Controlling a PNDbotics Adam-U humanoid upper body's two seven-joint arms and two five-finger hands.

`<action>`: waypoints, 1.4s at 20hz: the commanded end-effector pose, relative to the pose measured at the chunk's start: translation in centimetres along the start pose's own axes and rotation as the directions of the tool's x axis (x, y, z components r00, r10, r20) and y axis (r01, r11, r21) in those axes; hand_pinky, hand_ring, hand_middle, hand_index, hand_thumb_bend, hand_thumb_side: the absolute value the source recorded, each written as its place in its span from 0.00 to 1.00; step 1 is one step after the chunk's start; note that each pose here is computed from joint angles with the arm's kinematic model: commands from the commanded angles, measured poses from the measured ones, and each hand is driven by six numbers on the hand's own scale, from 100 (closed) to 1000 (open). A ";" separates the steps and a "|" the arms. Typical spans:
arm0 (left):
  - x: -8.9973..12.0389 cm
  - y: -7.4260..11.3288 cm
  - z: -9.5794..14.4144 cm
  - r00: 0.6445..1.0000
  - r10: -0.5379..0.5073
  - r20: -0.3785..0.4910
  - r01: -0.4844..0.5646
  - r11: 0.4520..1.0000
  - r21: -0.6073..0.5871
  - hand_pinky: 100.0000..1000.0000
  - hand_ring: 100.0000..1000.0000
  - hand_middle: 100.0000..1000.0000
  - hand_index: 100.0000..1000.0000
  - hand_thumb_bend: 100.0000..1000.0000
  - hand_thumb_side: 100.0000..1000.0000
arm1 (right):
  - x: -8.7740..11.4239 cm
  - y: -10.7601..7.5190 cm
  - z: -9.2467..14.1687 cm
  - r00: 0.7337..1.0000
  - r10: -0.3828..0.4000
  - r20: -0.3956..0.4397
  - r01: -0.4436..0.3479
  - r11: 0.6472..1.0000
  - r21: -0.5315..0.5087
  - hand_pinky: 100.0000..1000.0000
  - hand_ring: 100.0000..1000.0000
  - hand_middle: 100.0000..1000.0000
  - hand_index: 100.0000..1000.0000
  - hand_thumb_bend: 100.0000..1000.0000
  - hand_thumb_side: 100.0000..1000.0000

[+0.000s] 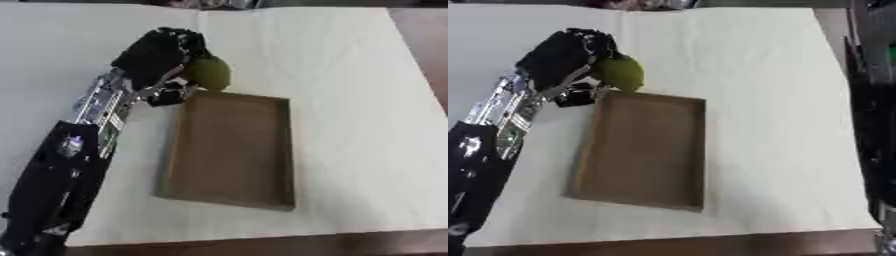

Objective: Pick up objects on the table and place them in the box.

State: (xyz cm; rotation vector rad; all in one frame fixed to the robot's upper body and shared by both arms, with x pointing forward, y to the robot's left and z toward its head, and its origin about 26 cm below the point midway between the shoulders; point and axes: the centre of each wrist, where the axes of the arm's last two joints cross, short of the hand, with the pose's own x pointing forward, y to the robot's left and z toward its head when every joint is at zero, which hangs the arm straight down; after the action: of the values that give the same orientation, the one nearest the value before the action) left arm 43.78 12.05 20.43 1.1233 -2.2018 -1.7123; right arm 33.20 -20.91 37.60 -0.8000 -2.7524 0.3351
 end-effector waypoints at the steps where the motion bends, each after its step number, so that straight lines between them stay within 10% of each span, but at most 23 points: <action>1: 0.3 0.4 -0.4 0.999 -0.020 0.025 0.020 1.000 -0.003 0.50 0.61 0.55 0.68 0.00 0.00 | -0.2 -0.6 -0.7 0.999 0.041 0.013 -0.041 0.999 0.005 0.75 0.45 0.63 0.71 0.00 0.47; 22: 3.8 -1.7 -0.3 0.975 0.069 0.211 -0.011 0.965 -0.263 0.71 0.79 0.75 0.89 0.00 0.10 | -0.3 -0.6 -0.7 0.999 0.049 0.013 -0.049 0.999 -0.011 0.75 0.45 0.63 0.71 0.00 0.48; 28: 2.0 1.8 0.3 0.968 -0.244 0.062 0.248 0.967 -0.056 0.56 0.65 0.61 0.79 0.18 0.00 | -0.6 -0.8 -0.5 0.998 0.059 0.002 -0.059 0.998 -0.014 0.75 0.45 0.63 0.71 0.00 0.48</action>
State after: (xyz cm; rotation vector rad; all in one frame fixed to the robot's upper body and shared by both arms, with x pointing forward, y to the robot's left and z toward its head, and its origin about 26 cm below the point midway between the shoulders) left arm 41.50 10.50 19.56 1.2504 -2.0632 -1.9693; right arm 33.91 -21.32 37.32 -0.8504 -2.7193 0.3342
